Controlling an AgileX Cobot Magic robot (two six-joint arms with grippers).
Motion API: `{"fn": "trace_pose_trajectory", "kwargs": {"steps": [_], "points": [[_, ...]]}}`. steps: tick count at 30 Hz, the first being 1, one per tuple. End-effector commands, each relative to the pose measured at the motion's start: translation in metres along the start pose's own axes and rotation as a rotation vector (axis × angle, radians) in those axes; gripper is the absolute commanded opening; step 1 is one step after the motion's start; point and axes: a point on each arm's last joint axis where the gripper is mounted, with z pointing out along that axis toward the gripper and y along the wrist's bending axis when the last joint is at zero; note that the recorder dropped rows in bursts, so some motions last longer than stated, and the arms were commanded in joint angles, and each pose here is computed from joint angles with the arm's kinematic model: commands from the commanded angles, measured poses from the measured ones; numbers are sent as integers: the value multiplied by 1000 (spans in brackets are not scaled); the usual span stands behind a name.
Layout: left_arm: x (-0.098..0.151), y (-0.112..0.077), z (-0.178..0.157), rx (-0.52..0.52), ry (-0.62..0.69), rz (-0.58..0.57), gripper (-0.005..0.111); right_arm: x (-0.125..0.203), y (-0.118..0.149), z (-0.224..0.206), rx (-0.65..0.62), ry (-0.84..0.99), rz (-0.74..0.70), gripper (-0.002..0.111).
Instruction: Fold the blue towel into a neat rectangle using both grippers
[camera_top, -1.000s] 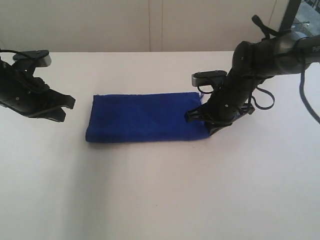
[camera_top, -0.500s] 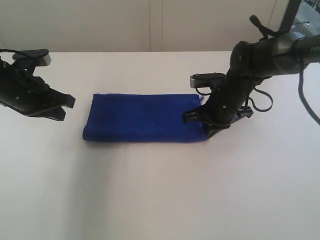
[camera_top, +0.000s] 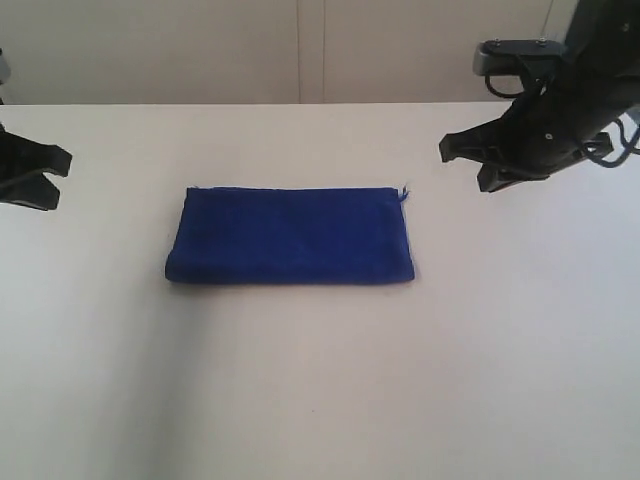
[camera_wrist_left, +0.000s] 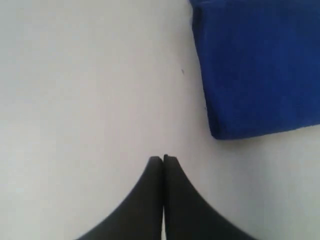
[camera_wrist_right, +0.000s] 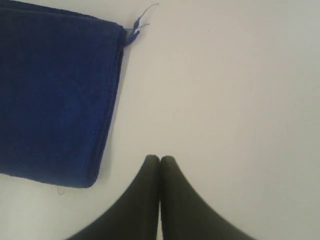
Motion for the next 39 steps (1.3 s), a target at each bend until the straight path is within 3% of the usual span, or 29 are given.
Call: {"fn": "trace_pose_trajectory", "kwargs": {"steps": [1, 8, 17, 33, 39], "points": [[7, -10, -24, 28, 4, 13, 0, 19, 0, -32, 4, -85, 12, 0], [16, -22, -51, 52, -32, 56, 0, 46, 2, -69, 7, -182, 6, 0], [55, -33, -78, 38, -108, 75, 0, 80, 5, -108, 8, -309, -4, 0], [108, -63, -146, 47, -374, 153, 0, 133, 8, -164, 3, -567, -24, 0], [122, -71, -166, 34, -467, 208, 0, 155, 7, -188, 44, -740, -78, 0]]}}
